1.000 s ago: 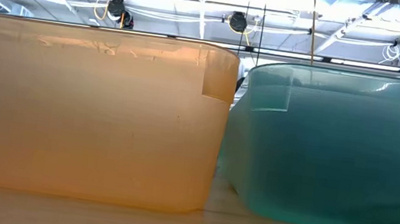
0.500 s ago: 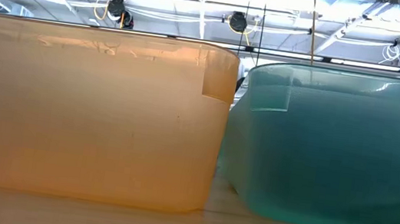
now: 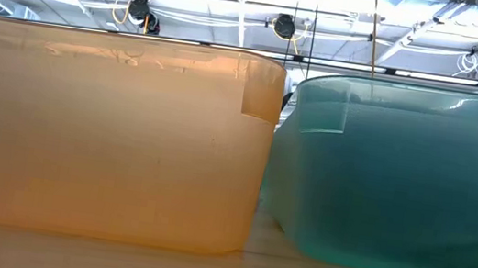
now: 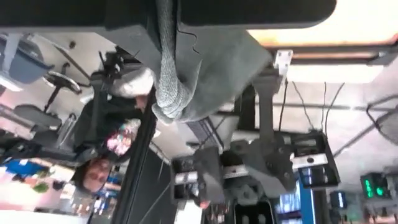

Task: Pick & Place hat
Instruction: Put the bottom black cap into the green bin

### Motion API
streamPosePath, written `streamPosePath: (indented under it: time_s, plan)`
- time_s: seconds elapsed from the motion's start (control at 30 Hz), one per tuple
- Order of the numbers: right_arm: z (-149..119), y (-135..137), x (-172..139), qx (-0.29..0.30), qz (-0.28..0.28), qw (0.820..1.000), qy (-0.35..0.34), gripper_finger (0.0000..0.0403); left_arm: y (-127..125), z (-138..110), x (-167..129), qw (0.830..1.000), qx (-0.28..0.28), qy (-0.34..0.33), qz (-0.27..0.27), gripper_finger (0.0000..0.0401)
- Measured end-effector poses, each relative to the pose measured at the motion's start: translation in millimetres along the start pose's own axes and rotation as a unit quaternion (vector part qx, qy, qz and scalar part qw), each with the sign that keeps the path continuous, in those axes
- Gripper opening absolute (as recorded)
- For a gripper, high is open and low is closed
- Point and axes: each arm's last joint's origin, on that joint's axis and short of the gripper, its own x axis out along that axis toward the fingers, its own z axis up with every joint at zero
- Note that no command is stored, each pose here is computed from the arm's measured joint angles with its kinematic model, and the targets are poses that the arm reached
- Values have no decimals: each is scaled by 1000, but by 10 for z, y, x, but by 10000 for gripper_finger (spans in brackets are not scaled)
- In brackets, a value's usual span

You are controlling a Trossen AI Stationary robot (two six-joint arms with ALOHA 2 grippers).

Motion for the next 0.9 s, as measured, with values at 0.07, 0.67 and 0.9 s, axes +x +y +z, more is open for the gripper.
streamPosePath:
  time_s: [0.07, 0.67, 0.9]
  plan:
    - [-45, -9, 26, 6, 2, 1000, 14, 144, 13, -36, 70, 1000, -2, 7, 3, 3]
    - [-290, 42, 104, -8, -11, 995, 94, 144, 95, -209, 341, 998, -22, 44, 33, 3]
    - [-386, 20, 127, 4, -25, 992, 126, 144, 110, -306, 394, 995, -38, 79, 46, 3]
